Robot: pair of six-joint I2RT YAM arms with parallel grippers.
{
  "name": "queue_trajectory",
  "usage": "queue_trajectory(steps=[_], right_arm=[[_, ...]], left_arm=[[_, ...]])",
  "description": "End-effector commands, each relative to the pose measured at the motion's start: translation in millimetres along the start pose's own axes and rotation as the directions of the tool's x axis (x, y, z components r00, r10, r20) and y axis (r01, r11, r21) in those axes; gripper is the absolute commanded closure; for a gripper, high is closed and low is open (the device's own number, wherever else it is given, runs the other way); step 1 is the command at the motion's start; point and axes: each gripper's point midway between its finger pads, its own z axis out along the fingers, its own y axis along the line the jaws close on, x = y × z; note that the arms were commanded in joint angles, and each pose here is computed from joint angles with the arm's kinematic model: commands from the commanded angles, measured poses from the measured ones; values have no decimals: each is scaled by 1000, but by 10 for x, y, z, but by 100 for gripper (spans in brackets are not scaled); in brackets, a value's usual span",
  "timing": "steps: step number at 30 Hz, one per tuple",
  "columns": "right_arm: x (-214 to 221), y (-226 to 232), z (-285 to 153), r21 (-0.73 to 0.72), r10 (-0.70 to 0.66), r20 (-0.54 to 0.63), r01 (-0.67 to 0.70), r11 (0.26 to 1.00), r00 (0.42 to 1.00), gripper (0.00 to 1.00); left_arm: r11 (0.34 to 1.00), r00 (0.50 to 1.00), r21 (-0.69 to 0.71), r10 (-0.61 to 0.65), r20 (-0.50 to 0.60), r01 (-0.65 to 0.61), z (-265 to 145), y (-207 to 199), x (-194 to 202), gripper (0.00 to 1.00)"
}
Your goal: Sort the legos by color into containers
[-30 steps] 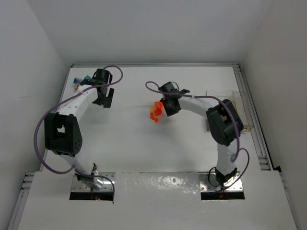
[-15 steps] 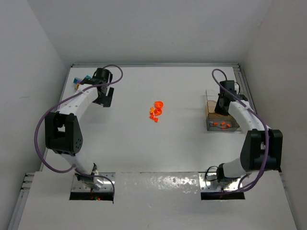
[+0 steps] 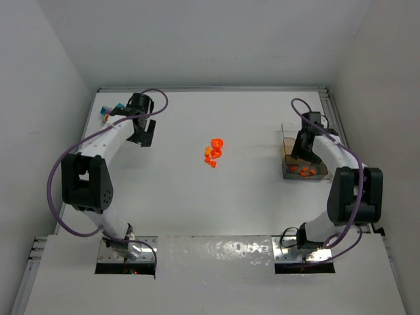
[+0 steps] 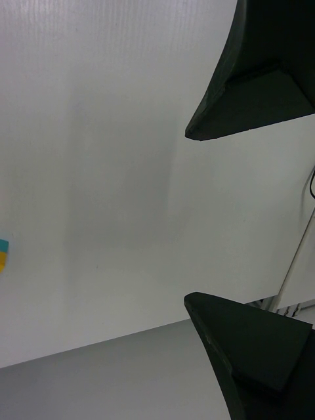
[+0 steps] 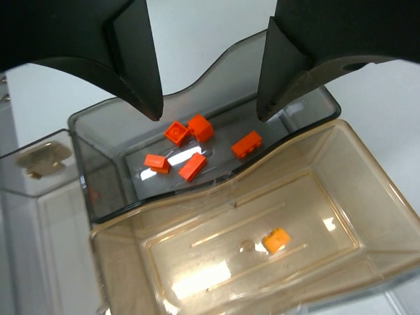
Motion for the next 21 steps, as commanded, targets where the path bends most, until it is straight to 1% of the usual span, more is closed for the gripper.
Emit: queue_trajectory(steps=[1,2,3,4,5,6,7,8,9,10,11,12,13,14,15,16,17,18,19,20,21], right_arm=[[-407,-92,-243,38,-19,123,14,999,992,42],[-427,-118,-281,47,-31,126,25,999,992,46],[-479,-77,-343,23,-51,139,48,999,989,56],[-571,-5,-429,-11,-62,165,65,998,984,72],[-637,97,-489,-48,-82,197,94,994,977,98],[-659,333,-630,-65,-180,257,203,977,950,100],[-727,510,-715,-54,-232,326,263,963,917,100],[-709,659,-770,-25,-344,360,377,926,867,99],[-546,1085,-912,-64,-439,406,504,861,802,91],[-419,1339,-912,-99,-493,413,576,812,766,80],[-278,1553,-931,-153,-516,414,616,773,750,69],[-101,1846,-1030,-236,-529,429,656,717,732,53],[105,2128,-1034,-352,-527,428,672,651,734,49],[277,2335,-1109,-413,-505,429,660,627,749,46],[395,2449,-1110,-443,-497,429,655,612,754,42],[461,2607,-1158,-467,-481,453,659,589,751,40],[682,2754,-1134,-476,-519,447,685,552,729,37],[731,2846,-1151,-477,-527,451,694,539,720,36],[782,2902,-1127,-474,-533,437,690,547,724,36],[896,2974,-1023,-487,-534,386,658,574,752,36],[874,3062,-1048,-503,-511,372,631,591,775,36]], left_arm=[[1000,999,-11,-18,48,19,-111,65,-142,0],[1000,999,-10,-20,49,21,-114,64,-148,0],[1000,999,-12,-19,49,19,-117,69,-149,0],[1000,999,-12,-21,50,22,-115,68,-156,0],[1000,999,-11,-20,49,21,-114,67,-156,0],[1000,998,-13,-23,50,23,-110,68,-166,0],[1000,999,-13,-23,48,23,-99,62,-167,0],[1000,998,-13,-26,50,26,-97,61,-183,0],[1000,999,-15,-25,37,26,-72,50,-167,0],[1000,999,-16,-25,33,25,-65,49,-170,0],[999,999,-18,-27,31,27,-71,54,-187,0],[999,999,-25,-27,23,28,-58,59,-179,0],[999,999,-28,-30,24,30,-69,69,-184,0],[999,999,-34,-30,25,31,-74,82,-185,0],[999,999,-34,-32,29,33,-83,87,-191,0],[999,999,-33,-32,32,33,-95,91,-188,0],[999,999,-34,-32,29,33,-89,89,-172,0],[999,999,-34,-35,28,36,-80,83,-164,0],[999,999,-34,-32,26,33,-77,75,-155,0],[999,999,-38,-32,21,32,-64,75,-141,0],[999,999,-36,-31,17,32,-58,68,-131,0]])
